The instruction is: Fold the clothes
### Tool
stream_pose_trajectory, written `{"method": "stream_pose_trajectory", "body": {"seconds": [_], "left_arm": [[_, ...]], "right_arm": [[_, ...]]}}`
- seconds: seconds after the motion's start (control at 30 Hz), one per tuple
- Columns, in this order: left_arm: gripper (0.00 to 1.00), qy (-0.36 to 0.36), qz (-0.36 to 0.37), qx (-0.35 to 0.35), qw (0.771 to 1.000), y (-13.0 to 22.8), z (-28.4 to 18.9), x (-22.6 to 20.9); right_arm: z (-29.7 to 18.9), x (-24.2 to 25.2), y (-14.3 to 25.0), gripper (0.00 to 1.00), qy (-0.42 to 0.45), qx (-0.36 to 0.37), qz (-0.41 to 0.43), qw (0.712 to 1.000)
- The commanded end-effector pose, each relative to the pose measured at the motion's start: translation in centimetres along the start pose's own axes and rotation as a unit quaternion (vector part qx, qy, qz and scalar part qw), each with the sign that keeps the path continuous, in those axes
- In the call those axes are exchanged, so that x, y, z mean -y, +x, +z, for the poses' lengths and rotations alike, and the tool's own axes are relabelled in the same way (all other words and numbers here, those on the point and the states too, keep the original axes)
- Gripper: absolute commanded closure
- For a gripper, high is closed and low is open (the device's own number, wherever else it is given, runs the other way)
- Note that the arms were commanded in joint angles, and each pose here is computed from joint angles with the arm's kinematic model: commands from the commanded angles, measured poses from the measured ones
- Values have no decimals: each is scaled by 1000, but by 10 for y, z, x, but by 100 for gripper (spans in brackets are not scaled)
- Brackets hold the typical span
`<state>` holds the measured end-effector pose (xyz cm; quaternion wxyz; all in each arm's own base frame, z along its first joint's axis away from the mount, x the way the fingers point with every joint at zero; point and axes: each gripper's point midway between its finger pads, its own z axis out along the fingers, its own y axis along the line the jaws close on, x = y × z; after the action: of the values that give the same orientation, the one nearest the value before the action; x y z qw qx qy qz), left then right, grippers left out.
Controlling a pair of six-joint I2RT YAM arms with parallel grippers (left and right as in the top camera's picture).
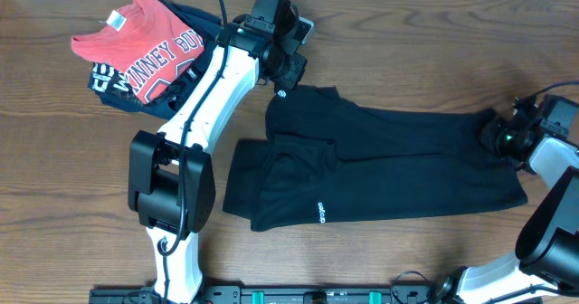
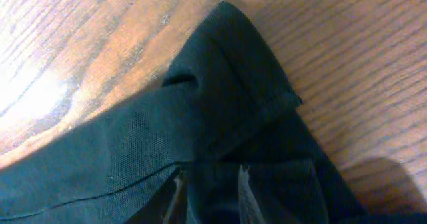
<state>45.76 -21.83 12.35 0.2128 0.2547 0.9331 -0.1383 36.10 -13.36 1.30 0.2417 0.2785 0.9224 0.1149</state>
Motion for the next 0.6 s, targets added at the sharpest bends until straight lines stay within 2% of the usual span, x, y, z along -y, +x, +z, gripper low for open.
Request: {"method": "stream_pose_trajectory", "body": {"seconds": [0.0, 0.23, 0.33, 0.57], "left_arm": [[76, -3, 1, 0, 1000, -1, 0, -3], [76, -3, 1, 0, 1000, -1, 0, -3], [76, -3, 1, 0, 1000, -1, 0, -3], [76, -3, 1, -1, 1000, -1, 0, -3]], "right_arm": [[-2, -4, -2, 72, 2, 7, -11, 1000], [4, -15, 6, 71, -5, 3, -27, 1000], [4, -15, 5, 76, -5, 6, -27, 1000], [10, -8, 12, 75, 8, -5, -23, 1000]]}}
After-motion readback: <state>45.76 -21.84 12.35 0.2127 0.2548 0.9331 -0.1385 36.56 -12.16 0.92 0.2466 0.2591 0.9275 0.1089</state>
